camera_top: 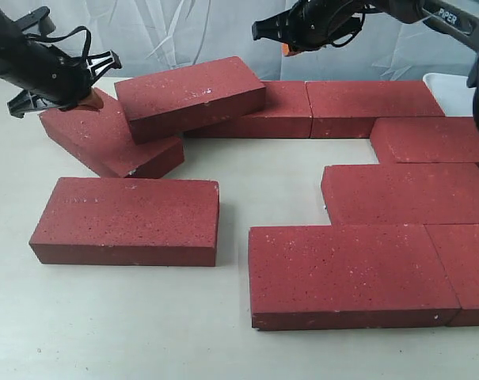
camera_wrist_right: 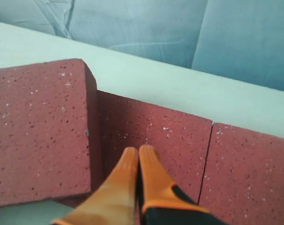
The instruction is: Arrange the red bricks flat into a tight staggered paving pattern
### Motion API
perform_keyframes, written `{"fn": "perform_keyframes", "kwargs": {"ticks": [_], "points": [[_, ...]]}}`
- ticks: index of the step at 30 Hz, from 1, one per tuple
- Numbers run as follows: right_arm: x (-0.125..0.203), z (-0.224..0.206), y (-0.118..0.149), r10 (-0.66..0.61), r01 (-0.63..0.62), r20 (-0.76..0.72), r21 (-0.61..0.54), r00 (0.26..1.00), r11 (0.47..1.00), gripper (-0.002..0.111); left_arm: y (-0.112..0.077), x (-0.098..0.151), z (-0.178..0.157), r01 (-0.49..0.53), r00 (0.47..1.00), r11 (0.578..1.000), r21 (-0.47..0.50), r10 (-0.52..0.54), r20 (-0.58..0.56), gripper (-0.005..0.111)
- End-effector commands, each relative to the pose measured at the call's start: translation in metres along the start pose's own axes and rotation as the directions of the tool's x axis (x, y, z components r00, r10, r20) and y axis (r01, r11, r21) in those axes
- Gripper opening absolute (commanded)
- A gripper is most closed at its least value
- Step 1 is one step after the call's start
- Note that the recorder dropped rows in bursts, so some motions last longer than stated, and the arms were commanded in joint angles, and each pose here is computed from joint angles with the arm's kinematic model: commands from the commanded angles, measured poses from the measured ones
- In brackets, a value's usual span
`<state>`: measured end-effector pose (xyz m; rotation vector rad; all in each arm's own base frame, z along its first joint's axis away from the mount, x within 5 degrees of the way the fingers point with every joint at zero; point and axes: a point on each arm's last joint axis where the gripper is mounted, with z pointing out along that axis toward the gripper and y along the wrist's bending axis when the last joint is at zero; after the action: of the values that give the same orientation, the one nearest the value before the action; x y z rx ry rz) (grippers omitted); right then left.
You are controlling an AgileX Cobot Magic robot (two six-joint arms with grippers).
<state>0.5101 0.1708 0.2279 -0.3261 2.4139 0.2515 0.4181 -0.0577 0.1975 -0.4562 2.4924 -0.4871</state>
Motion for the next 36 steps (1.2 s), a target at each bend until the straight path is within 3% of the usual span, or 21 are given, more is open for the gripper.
{"fn": "perform_keyframes", "kwargs": {"ticks": [1,6,16,30,36], "points": [[-0.009,0.008,-0.004,-0.015,0.016,0.021,-0.034,1.0,0.999,-0.001,0.0,-0.009,0.003,0.009,1.0,0.998,-0.063,-0.008,0.023,0.0],[-0.006,0.028,-0.007,-0.046,0.047,0.069,-0.023,0.997,0.999,-0.001,-0.002,-0.014,0.005,0.021,0.999,0.998,-0.06,-0.018,0.037,0.0],[0.009,0.06,-0.012,-0.054,0.055,0.08,-0.001,0.995,0.999,-0.001,-0.016,0.001,0.035,0.003,0.999,1.0,-0.03,-0.002,0.041,0.0],[0.015,0.061,-0.002,-0.008,0.011,0.022,-0.109,1.0,0.994,-0.001,-0.018,0.011,0.052,-0.012,1.0,0.999,-0.033,0.013,0.025,0.0],[0.02,0.06,0.003,-0.099,0.093,-0.024,-0.167,0.995,0.981,-0.001,-0.018,0.011,0.052,-0.002,1.0,1.0,-0.03,0.003,0.022,0.0]]}}
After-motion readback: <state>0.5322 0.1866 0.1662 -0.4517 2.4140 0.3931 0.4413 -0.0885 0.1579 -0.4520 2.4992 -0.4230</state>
